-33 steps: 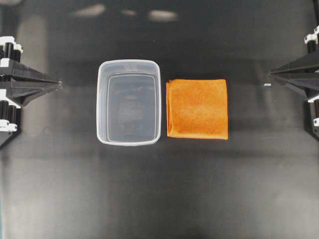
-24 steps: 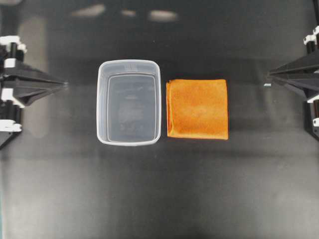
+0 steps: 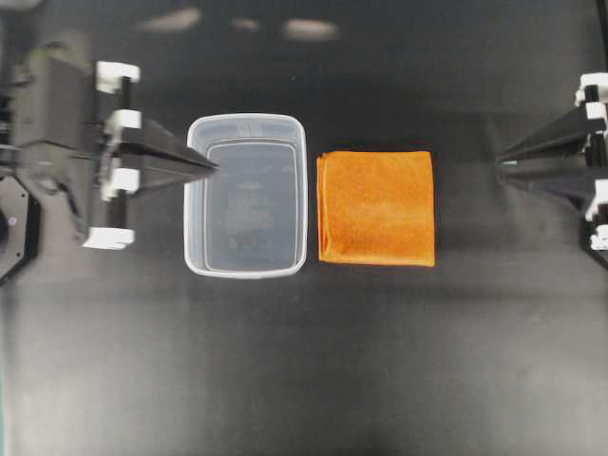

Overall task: Place the orange towel into the container with the left arm.
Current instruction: 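Move the left gripper over the orange towel beside the container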

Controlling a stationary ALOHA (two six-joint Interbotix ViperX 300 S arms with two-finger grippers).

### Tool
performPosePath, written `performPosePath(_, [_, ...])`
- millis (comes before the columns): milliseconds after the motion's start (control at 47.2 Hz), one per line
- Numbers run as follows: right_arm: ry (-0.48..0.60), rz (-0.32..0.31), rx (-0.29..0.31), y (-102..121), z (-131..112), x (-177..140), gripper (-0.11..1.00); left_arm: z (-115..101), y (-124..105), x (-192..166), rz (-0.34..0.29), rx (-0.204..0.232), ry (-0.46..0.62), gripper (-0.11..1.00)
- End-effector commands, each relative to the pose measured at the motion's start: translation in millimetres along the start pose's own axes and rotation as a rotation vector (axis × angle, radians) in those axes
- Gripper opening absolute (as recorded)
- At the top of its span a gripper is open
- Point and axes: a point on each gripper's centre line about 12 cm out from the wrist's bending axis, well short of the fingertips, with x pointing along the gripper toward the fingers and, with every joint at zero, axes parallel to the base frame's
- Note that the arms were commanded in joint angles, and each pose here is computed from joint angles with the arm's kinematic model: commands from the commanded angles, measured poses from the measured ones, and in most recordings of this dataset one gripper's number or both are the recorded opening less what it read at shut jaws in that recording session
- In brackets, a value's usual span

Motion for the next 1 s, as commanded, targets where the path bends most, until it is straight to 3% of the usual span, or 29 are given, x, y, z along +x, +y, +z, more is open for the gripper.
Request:
performPosePath(0, [-0.025, -0.006, 0.012, -1, 9, -3, 0.52, 19, 1, 14, 0.0, 0.003, 0.0, 0.0])
performPosePath(85, [-0.032, 0.0, 0.03, 0, 10, -5, 0.74, 25, 1, 29, 0.001, 0.004, 0.023, 0.0])
performPosePath(148, [-0.049, 0.001, 0.052, 0, 12, -8, 0.82, 29, 4, 42, 0.006, 0.003, 0.043, 0.0])
performPosePath(318, [-0.08, 0.002, 0.066, 0, 15, -14, 0.77, 33, 11, 83, 0.017, 0.0, 0.194, 0.0])
performPosePath(403, [-0.111, 0.004, 0.064, 0, 20, -18, 0.77, 32, 11, 105, 0.013, 0.021, 0.27, 0.03])
performPosePath(509, [-0.138, 0.007, 0.066, 0, 24, -22, 0.77, 30, 10, 129, 0.002, 0.06, 0.342, 0.23])
performPosePath(615, [-0.155, 0.008, 0.064, 0, 25, -24, 0.77, 29, 9, 155, -0.011, 0.095, 0.401, 0.56])
performPosePath(742, [-0.153, 0.008, 0.064, 0, 24, -24, 0.77, 14, 9, 184, -0.019, 0.103, 0.49, 0.85])
performPosePath(806, [-0.153, 0.007, 0.063, 0, 23, -24, 0.77, 1, 11, 199, -0.019, 0.101, 0.536, 0.91])
performPosePath(975, [-0.156, 0.008, 0.066, 0, 24, -25, 0.77, -25, 14, 233, -0.02, 0.093, 0.601, 0.9])
